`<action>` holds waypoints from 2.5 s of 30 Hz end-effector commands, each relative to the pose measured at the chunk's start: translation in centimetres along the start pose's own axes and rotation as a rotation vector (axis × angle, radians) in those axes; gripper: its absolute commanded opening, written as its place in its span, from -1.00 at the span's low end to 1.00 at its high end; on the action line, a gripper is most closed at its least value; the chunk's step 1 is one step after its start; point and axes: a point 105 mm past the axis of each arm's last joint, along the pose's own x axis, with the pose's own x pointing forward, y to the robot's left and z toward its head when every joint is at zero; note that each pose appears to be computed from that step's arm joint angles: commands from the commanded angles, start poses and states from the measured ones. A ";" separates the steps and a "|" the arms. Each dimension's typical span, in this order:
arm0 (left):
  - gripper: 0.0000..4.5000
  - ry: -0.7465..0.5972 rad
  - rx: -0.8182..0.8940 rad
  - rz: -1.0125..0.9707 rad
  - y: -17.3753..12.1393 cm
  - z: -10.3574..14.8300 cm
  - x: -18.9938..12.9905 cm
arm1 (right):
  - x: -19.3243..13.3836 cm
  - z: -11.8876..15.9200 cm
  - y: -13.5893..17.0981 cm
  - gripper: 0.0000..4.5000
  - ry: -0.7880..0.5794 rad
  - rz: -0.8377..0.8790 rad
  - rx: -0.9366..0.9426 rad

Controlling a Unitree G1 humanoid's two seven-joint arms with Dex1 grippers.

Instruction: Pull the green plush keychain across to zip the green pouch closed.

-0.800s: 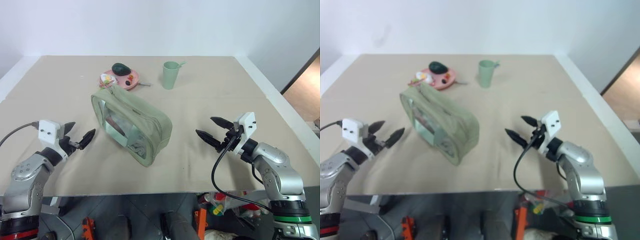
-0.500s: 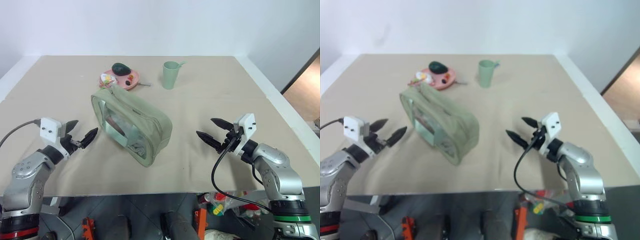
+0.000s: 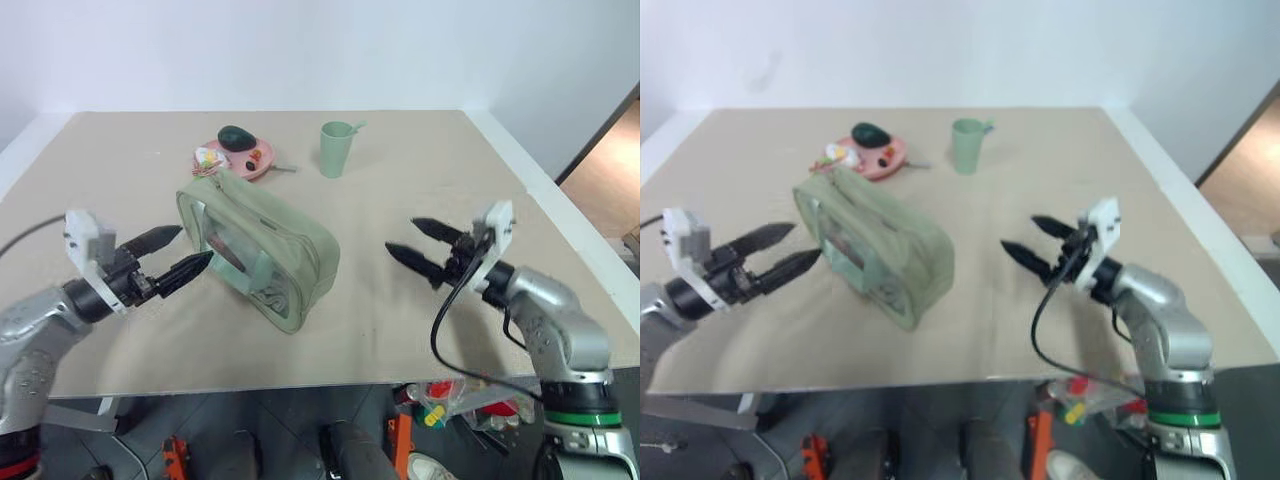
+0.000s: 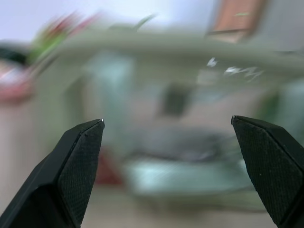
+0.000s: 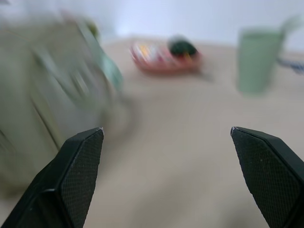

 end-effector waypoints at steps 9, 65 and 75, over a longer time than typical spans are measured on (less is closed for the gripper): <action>0.97 0.083 0.099 -0.240 -4.2 0.4 2.2 | 6.8 -0.7 5.2 0.97 0.066 0.257 -0.046; 1.00 0.104 0.077 -0.386 -7.1 -1.1 4.9 | 0.6 3.3 5.8 0.94 0.038 0.186 -0.125; 1.00 0.109 0.128 -0.394 -7.0 -0.9 5.4 | 1.7 -0.1 3.6 0.84 0.126 0.115 -0.204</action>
